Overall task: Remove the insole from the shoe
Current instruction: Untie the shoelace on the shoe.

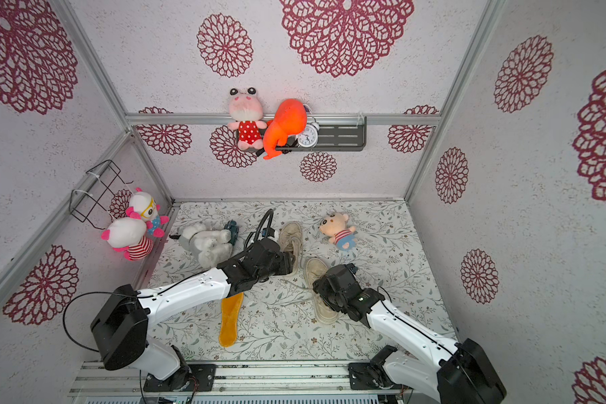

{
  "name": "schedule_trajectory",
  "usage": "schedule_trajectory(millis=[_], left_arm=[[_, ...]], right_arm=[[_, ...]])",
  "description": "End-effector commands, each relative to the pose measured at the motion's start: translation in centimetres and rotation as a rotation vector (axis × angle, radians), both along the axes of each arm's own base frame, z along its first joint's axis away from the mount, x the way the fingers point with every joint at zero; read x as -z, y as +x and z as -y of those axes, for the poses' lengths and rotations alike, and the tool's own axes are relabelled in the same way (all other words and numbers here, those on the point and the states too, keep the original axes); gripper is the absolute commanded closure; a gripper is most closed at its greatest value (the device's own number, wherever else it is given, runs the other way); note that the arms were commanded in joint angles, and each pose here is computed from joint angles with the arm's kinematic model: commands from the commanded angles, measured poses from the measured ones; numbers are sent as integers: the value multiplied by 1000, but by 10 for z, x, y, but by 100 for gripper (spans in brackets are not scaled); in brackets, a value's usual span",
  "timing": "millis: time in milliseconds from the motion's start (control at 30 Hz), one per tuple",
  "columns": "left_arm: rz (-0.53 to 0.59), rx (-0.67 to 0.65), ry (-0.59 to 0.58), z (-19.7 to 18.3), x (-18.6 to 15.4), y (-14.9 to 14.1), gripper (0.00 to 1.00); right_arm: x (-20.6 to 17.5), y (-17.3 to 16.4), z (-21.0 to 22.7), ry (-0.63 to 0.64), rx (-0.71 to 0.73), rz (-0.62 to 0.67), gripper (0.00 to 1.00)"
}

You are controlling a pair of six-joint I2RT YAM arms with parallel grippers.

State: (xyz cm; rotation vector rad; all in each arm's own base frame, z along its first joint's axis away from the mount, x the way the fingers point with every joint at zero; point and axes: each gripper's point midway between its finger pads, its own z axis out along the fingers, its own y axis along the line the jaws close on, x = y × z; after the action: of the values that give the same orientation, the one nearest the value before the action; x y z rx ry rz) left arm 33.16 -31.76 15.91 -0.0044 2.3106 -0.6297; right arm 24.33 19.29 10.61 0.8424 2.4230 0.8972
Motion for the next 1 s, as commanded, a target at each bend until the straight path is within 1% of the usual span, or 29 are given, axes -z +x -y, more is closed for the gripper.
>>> schedule_trajectory(millis=[0,100,200,267,333,467,500,533,700,967], left_arm=[[-1,9,-17,6,-2,9,39],[-11,43,-15,15,7,17,39],[-43,97,-9,32,21,26,39],[-56,140,16,44,28,32,37],[-74,155,37,52,34,37,34],[-100,192,33,68,46,42,33],[-132,197,56,70,63,43,32],[-149,204,65,72,69,43,33],[-229,249,80,79,95,33,35],[-348,326,148,83,135,1,39]], right_arm=[[-23,22,-1,130,96,108,41],[-31,29,2,187,119,157,41],[-41,35,10,185,124,200,42],[-43,37,18,182,140,213,42],[-39,39,26,194,151,216,42],[-25,47,33,222,155,203,42],[-24,49,32,232,151,204,42],[-24,50,30,238,142,202,42],[-26,53,28,234,118,225,42],[-41,68,23,273,99,351,43]])
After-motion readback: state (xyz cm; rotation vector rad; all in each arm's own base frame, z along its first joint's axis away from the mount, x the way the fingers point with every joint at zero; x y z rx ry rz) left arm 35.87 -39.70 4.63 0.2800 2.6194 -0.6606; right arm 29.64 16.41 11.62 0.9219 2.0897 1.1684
